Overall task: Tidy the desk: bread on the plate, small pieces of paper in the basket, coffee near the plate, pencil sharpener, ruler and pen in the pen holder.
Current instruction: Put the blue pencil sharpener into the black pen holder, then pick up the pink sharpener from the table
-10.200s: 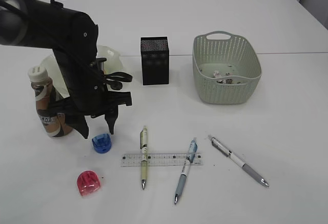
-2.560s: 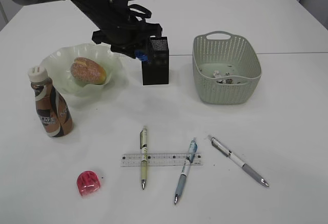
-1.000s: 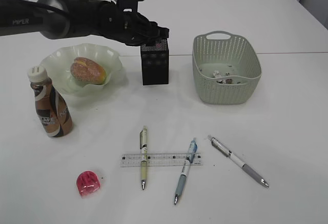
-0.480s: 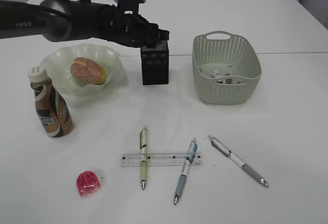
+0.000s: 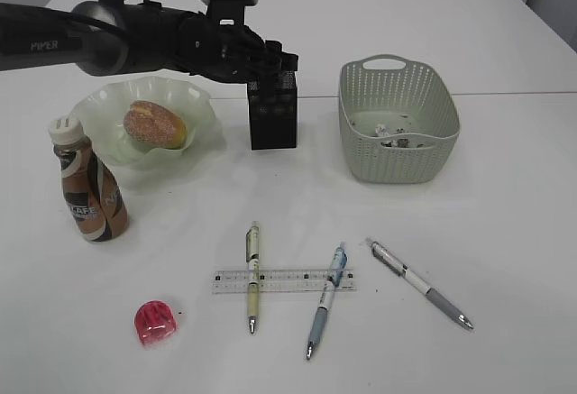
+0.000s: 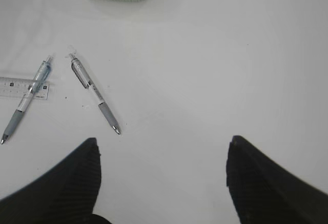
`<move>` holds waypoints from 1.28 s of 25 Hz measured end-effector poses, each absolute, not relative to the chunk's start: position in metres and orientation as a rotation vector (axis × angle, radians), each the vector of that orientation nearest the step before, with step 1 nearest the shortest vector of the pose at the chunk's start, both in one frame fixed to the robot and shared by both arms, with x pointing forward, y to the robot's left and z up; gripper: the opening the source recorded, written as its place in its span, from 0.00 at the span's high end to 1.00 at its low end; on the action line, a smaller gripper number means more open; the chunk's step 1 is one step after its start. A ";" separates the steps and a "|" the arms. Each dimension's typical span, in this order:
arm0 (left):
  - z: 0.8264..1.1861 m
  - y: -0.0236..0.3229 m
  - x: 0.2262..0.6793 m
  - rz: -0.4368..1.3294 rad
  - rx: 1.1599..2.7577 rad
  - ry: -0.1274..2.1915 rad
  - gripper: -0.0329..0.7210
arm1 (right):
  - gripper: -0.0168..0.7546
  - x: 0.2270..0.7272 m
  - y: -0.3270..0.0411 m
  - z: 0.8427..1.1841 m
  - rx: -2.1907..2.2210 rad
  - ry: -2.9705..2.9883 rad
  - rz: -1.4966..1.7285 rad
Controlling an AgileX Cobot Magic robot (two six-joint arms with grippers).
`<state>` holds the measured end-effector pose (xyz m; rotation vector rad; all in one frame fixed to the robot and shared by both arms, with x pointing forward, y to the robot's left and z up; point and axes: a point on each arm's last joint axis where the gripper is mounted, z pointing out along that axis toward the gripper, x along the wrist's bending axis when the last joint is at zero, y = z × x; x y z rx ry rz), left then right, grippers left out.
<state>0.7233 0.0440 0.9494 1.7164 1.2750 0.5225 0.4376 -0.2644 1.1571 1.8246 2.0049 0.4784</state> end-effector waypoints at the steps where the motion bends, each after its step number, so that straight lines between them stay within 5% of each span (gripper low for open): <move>1: 0.949 0.044 0.723 0.526 1.719 1.272 0.39 | 0.25 0.438 -0.264 1.157 1.825 2.005 0.478; 13: 0.953 0.047 0.719 0.529 1.803 1.281 0.34 | 0.25 0.437 -0.265 1.157 1.827 2.007 0.474; 22: 1.042 0.064 0.691 0.548 1.856 1.285 0.34 | 0.25 0.437 -0.265 1.157 1.828 2.008 0.472; 32: 1.080 0.093 0.618 0.133 2.240 1.619 0.41 | 0.25 0.437 -0.264 1.157 1.831 2.010 0.478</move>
